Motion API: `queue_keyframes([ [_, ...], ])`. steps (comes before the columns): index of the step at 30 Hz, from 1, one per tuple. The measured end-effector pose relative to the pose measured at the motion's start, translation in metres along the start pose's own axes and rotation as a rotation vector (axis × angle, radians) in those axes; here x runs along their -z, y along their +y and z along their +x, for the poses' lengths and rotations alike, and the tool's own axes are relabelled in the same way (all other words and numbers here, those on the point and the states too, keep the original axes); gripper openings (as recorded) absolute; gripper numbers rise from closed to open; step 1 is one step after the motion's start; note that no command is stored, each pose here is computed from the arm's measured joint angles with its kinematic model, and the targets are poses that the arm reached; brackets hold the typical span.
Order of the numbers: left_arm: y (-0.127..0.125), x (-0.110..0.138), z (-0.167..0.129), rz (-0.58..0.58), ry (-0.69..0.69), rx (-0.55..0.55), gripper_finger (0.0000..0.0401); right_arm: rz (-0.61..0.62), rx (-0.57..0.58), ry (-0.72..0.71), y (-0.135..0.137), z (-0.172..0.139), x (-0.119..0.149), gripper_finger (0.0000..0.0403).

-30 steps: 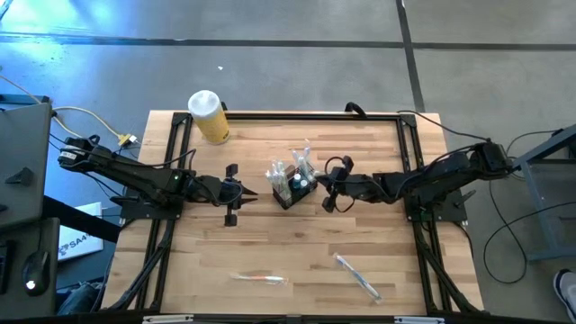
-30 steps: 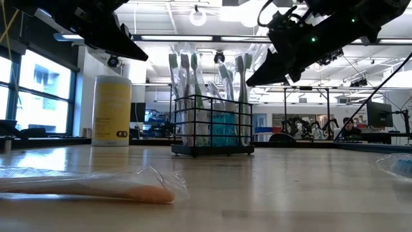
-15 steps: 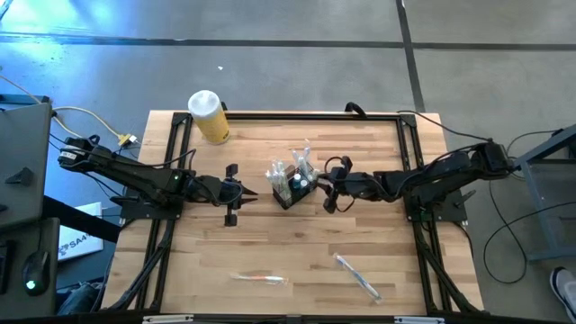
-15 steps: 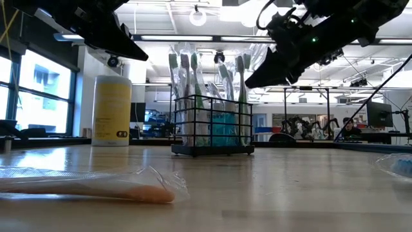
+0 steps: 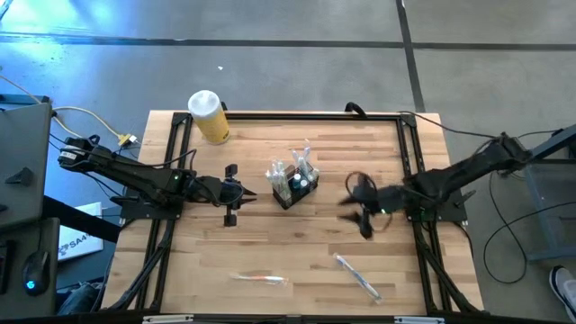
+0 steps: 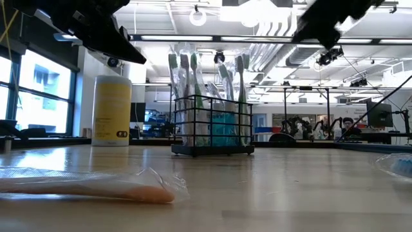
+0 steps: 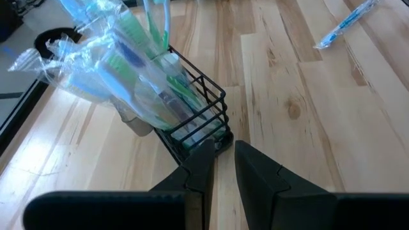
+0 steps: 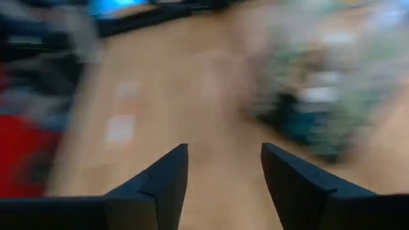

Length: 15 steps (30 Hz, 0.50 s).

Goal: Pick & Place toothbrushing station
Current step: Put the blue toothbrush into the wire organizer

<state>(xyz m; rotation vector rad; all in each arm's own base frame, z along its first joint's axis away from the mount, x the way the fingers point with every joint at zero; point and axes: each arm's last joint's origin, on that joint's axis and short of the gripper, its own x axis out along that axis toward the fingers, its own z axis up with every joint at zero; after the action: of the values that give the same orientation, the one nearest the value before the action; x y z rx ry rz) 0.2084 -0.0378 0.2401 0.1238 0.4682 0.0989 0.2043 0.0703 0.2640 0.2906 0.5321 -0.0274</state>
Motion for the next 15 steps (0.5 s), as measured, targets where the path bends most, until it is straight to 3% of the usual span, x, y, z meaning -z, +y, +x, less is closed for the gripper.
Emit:
queue_keyframes([
  [3,0.0,0.0,0.0,-0.002,-0.001,0.0,0.0058,0.016,-0.226,0.072,0.027,-0.007,0.006,0.0171],
  [6,0.0,0.0,0.0,-0.002,-0.002,0.0,0.0058,0.085,-0.344,0.093,0.05,-0.006,0.014,0.0155],
  [10,0.0,-0.001,0.0,-0.021,-0.008,0.0,0.0058,0.242,-0.303,0.192,0.063,0.006,0.031,0.0139],
  [15,0.0,-0.002,0.0,-0.031,-0.02,0.001,0.0058,0.517,-0.179,0.427,0.065,0.033,0.059,0.0129],
])
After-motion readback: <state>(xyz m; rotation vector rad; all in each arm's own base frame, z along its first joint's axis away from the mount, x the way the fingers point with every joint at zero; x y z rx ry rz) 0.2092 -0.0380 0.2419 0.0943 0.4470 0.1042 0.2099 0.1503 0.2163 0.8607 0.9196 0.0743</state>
